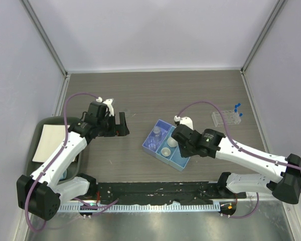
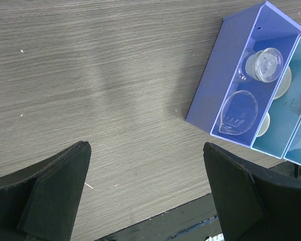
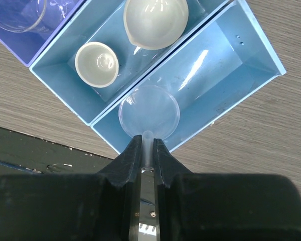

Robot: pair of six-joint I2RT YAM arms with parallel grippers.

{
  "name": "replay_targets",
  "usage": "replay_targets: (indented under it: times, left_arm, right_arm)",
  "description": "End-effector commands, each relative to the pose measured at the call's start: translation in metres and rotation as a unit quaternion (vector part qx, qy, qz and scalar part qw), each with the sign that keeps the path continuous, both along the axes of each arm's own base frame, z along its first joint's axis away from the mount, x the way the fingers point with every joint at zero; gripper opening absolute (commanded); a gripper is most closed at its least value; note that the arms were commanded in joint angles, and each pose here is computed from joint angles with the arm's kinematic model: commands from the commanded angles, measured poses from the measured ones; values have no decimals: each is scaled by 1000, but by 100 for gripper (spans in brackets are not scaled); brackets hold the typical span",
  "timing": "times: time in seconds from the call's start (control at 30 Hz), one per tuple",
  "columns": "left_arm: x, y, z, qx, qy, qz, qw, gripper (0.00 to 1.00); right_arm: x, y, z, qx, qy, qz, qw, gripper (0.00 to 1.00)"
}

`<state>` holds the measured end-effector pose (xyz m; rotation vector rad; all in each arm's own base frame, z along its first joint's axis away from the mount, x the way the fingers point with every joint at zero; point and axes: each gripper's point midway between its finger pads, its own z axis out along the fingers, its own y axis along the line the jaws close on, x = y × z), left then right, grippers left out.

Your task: Organize the chemistry lab equipment

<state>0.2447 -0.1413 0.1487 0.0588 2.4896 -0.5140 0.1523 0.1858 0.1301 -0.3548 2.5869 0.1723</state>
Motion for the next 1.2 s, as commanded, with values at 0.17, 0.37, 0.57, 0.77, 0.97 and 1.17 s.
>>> replay_targets:
  times: [0.17,0.37,0.57,0.77,0.97,1.17]
  left_arm:
    - [2,-2,11,-1,-23,-9,1000,100]
    - [3,-1,10,1,-23,-7,1000,100]
    - [2,-2,9,1,-21,-10,1000,100]
    - [2,-3,8,1,-18,-12,1000,100]
    - [2,-3,7,3,-17,-13,1000,100]
    - [1,-4,6,3,-16,-14,1000,100]
  right_arm:
    - [5,3,-11,-25,-27,-10,999,1]
    - [-1,5,-23,-44,-25,0,999,1]
    - [-2,7,-25,-46,-29,1,999,1]
    - [-5,7,-28,-47,-29,-2,998,15]
    - [-9,7,-30,-48,-28,-1,998,27]
    - [-12,9,-32,-46,-25,1,999,36]
